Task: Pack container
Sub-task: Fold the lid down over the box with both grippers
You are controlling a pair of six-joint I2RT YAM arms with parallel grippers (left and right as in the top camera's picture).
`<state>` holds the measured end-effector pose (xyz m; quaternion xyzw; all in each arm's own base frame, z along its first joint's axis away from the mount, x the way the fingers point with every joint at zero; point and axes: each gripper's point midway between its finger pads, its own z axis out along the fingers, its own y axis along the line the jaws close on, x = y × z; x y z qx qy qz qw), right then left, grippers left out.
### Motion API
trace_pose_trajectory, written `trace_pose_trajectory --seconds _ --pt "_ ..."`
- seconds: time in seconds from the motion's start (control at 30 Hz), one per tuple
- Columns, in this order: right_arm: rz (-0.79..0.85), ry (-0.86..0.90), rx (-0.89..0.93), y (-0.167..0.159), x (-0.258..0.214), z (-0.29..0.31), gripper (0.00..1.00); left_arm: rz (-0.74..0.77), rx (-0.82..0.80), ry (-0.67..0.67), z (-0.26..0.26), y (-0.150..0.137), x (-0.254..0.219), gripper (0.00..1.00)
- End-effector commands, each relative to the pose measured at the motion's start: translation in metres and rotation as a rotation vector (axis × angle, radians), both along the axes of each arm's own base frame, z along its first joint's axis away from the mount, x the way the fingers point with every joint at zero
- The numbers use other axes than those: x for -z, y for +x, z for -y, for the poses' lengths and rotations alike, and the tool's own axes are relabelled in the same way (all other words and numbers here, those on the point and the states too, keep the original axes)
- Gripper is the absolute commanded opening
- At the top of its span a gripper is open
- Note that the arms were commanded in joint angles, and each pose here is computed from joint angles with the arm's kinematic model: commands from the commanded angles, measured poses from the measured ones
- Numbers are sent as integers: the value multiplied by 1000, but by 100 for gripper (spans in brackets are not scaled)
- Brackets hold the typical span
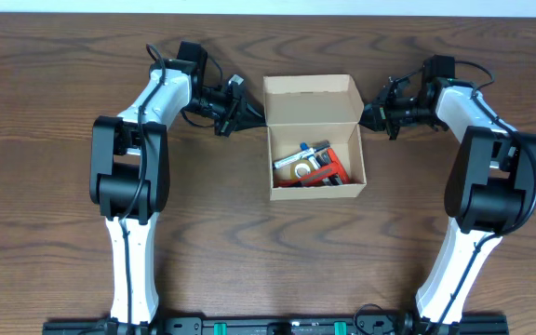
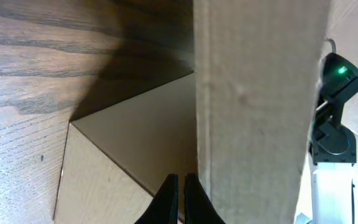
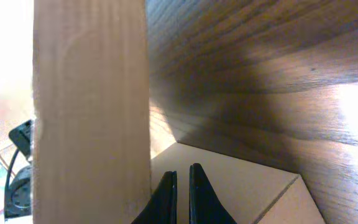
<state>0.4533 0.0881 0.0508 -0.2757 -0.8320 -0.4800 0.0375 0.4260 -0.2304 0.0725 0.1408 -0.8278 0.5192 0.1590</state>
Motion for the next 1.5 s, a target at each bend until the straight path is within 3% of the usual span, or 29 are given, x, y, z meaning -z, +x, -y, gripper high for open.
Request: trace_pose_trajectory --seconds 0.0,0.27,0.47,0.93,1.3,1.47 --pt "41 23 -32 0 -3 -6 1 -13 -1 -20 0 -1 0 6" --pt "112 66 -68 2 -12 -11 1 18 13 -37 1 -1 -2 6" --pt "229 184 -102 11 -37 -19 1 87 31 -152 8 5 -20 6" --pt "296 336 -144 4 -82 -28 1 202 77 -382 16 10 -71 6" --pt "336 305 -160 -20 -143 -32 1 381 111 -407 14 -2 -147 6" --pt "263 178 -181 -48 -138 -34 1 442 98 -322 10 -13 -172 6"
